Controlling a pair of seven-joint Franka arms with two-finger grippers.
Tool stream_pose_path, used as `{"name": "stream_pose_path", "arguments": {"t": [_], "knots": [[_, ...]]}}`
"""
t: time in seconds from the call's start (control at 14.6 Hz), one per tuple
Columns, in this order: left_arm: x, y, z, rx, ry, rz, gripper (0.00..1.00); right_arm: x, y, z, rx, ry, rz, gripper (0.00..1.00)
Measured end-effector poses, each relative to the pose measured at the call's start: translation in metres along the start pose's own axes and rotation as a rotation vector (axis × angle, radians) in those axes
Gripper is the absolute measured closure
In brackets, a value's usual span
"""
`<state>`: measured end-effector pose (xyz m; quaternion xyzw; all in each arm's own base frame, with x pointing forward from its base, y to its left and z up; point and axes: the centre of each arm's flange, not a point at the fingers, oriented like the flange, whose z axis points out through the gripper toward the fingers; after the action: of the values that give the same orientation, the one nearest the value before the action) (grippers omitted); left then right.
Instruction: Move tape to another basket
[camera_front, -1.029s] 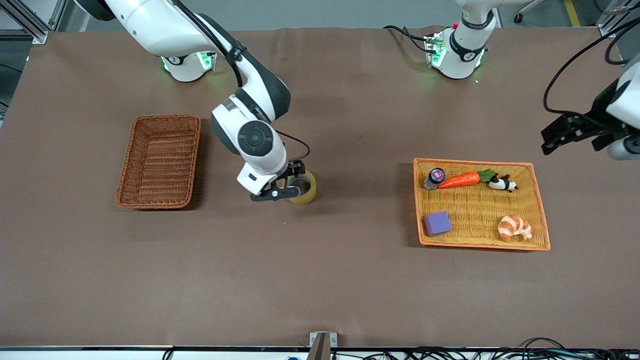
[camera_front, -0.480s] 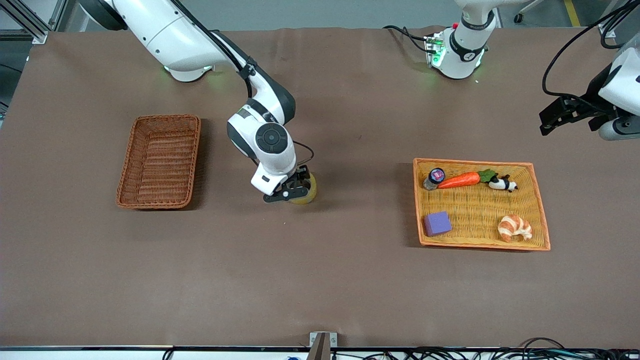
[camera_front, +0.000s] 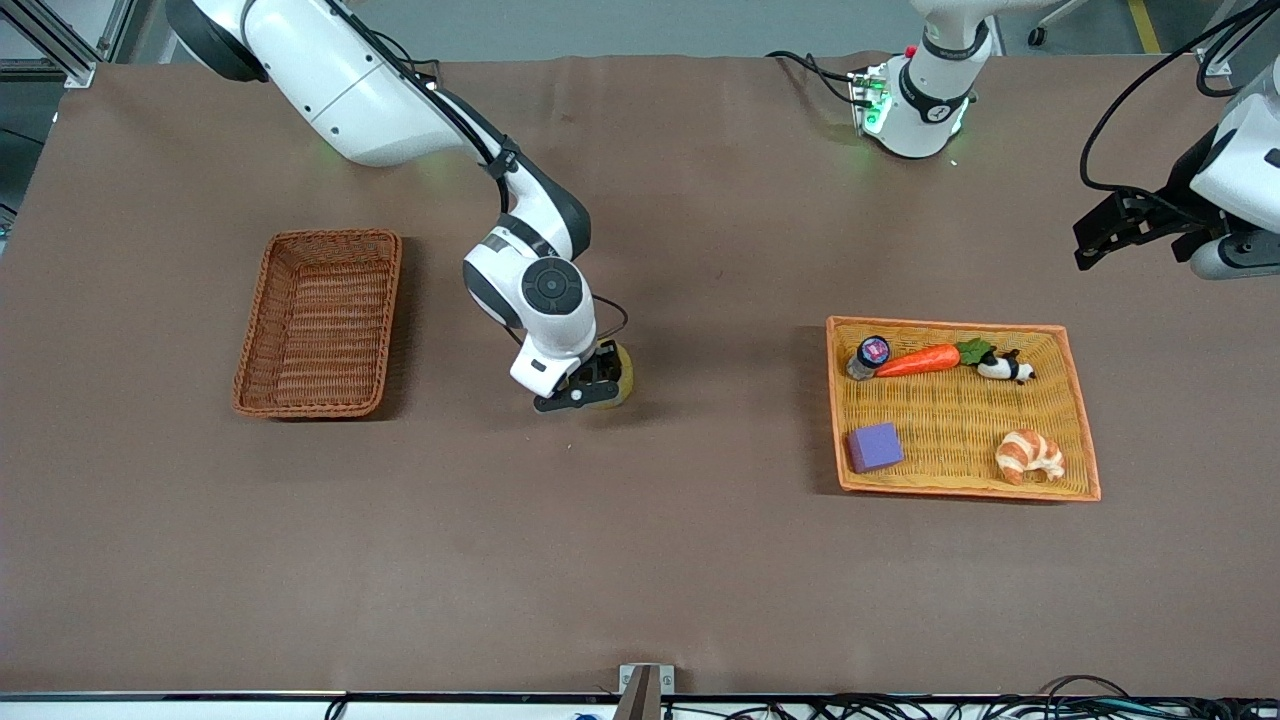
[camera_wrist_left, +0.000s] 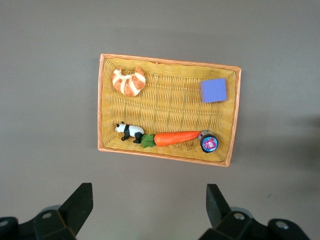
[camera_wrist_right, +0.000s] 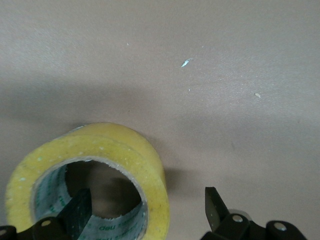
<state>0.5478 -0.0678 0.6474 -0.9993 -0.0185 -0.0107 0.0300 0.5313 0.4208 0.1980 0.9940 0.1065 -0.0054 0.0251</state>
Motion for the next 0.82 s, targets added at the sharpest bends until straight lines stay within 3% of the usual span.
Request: {"name": "stream_pose_path", "arguments": {"t": [0.14,0.27,0.41,0.69,0.82], "knots": [[0.000,0.001,0.000,0.000,0.000,0.003,0.00,0.000,-0.001,0.007,-0.007,0.007,-0.012,0.04],[-0.001,0.003,0.000,0.000,0.000,0.006,0.00,-0.001,-0.001,0.012,-0.011,0.004,-0.017,0.23],[-0.001,0.007,0.000,-0.004,0.000,0.015,0.00,-0.001,-0.001,0.013,-0.012,0.004,-0.017,0.29],[-0.006,0.015,0.000,-0.008,-0.004,0.030,0.00,-0.001,-0.001,0.012,-0.013,0.005,0.062,0.74],[-0.005,0.008,0.001,-0.008,-0.005,0.017,0.00,0.000,-0.002,0.010,-0.012,0.008,0.090,0.78]]}}
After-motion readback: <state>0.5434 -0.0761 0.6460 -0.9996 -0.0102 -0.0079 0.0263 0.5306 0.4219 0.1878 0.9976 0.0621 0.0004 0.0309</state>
